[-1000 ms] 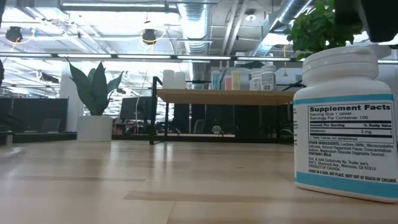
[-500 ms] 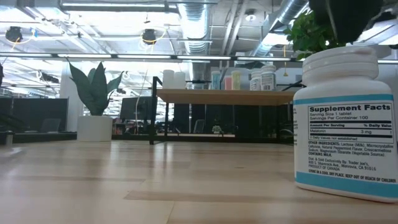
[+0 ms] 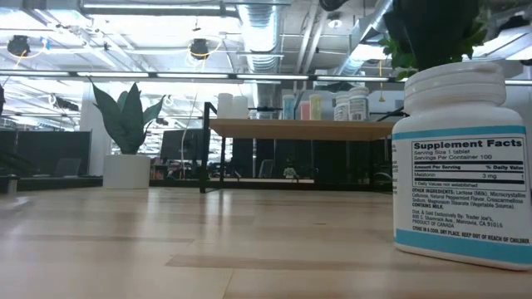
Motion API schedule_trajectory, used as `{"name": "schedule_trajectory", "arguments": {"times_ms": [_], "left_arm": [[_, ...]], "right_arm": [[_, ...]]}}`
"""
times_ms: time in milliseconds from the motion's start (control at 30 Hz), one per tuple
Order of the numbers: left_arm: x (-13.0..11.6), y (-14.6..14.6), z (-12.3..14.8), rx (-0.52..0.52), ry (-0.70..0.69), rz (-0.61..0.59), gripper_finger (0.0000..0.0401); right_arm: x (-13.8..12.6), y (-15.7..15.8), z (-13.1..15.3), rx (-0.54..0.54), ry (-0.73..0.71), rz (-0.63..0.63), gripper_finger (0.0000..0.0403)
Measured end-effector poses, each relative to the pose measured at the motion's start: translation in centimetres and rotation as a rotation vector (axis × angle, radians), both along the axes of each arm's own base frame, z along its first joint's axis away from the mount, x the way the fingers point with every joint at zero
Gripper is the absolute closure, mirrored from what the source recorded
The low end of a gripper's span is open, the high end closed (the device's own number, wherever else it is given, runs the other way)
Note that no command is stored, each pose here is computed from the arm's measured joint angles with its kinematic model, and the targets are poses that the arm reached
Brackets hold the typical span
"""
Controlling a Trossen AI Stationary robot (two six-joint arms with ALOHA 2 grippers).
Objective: Pick and place medicine bottles onto shelf by color
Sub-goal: Put the large white pill bottle on the shelf
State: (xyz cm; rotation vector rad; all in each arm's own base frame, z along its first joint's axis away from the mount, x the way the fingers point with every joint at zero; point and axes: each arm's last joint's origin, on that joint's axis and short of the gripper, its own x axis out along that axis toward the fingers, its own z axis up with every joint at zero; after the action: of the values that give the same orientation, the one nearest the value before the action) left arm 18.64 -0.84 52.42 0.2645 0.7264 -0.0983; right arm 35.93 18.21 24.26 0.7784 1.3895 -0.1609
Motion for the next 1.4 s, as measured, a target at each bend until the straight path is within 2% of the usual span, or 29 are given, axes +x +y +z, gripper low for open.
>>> {"name": "schedule_trajectory", "arguments": {"times_ms": [200,467,900,1400], "left_arm": [[0.0,0.0,0.0,0.000,0.000,0.000,0.0323],[0.0,0.0,0.0,0.000,0.000,0.001,0.0323],[0.0,0.0,0.0,-0.001,0.000,0.001,0.0323],[0.0,0.0,0.0,-0.001,0.000,0.002,0.0323]], "right_arm": [[0.2,-0.1,0.0,-0.002,-0.017,0.007,0.0137],[-0.2,0.7,-0.1,-0.095,-0.065,0.025,0.0137],[-0.3,0.7,-0.1,-0.153,-0.094,0.029,0.0137],[-1.1,2.0,-1.0,-0.156,-0.089,0.034,0.0137]]}}
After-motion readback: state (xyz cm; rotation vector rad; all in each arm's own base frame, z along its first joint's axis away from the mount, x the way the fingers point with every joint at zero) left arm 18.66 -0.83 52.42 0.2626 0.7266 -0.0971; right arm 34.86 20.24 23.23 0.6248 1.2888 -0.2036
